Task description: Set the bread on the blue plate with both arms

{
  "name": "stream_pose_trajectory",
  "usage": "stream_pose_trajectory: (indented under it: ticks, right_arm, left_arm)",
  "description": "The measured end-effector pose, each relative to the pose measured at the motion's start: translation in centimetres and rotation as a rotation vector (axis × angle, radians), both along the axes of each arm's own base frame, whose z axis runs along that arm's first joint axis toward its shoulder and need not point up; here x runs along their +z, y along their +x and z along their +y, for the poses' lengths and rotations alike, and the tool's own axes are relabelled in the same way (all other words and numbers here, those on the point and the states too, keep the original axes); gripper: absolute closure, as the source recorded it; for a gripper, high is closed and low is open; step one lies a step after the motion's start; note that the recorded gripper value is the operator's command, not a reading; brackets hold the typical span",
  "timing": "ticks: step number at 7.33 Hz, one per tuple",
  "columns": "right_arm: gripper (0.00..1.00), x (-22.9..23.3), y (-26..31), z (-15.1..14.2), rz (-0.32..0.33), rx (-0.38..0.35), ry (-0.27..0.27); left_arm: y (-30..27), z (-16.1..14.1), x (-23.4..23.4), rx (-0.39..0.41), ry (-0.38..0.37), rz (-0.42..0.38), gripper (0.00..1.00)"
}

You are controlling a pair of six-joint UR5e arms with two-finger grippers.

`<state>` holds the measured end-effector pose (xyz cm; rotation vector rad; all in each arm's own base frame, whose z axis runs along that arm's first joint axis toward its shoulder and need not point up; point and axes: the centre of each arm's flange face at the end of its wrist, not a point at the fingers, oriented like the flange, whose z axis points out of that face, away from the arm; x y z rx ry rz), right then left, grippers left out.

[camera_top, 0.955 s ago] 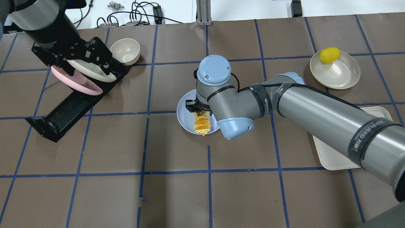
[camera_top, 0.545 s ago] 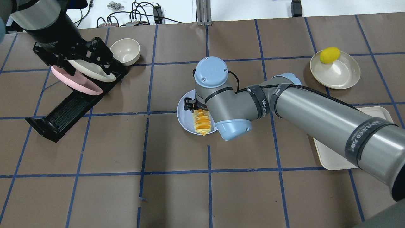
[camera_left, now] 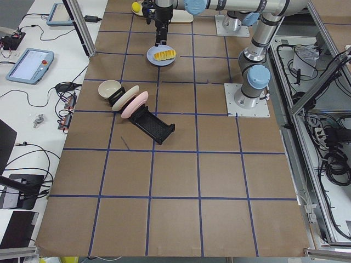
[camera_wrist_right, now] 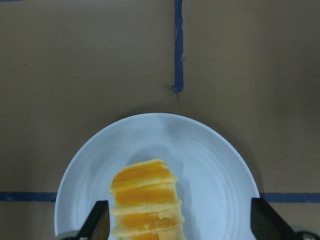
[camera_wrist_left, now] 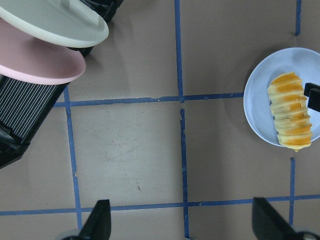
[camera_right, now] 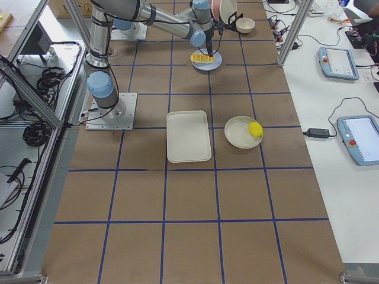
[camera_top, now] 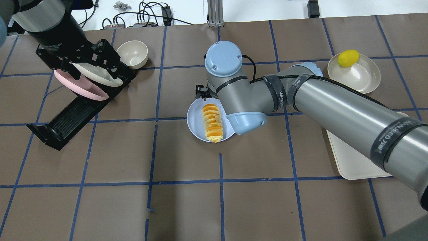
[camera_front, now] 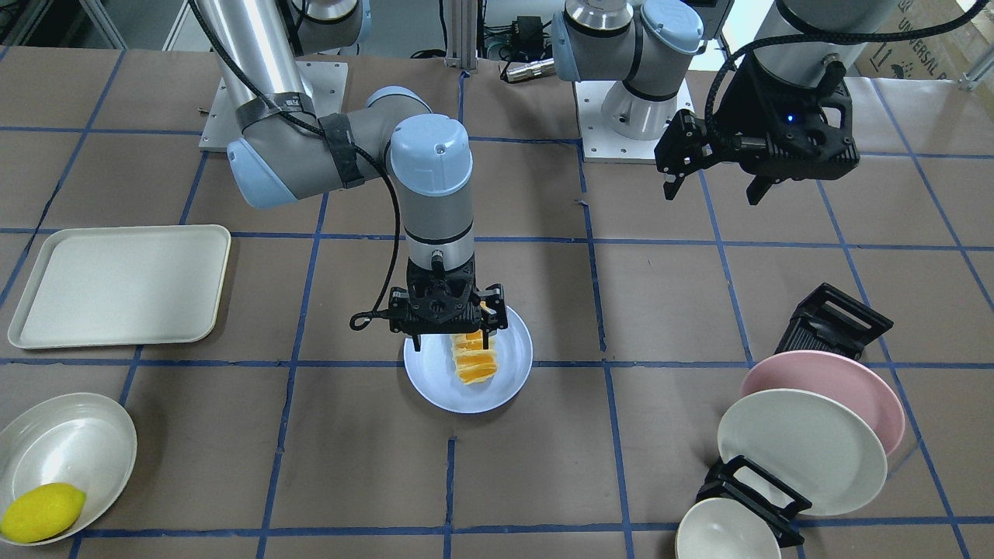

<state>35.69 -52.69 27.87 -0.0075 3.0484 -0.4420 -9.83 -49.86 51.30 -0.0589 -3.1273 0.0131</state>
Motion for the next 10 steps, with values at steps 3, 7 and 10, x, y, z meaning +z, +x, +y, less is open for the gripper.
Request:
stream_pose_trajectory:
  ticks: [3, 7, 10]
  right_arm:
    - [0.00, 4.9, -5.5, -0.6, 0.037, -0.008, 0.014]
    - [0.00, 16.9, -16.6, 3.6, 0.138, 0.038, 0.189]
    - [0.00, 23.9, -17.7, 8.0, 0.110, 0.044, 0.333]
  left_arm:
    - [0.0, 0.0, 0.1, 0.001, -0.002, -0.001, 0.00]
    - [0.0, 0.0, 0.2, 0.000, -0.005, 0.000, 0.00]
    - [0.0, 0.0, 0.3, 0.000, -0.007, 0.000, 0.00]
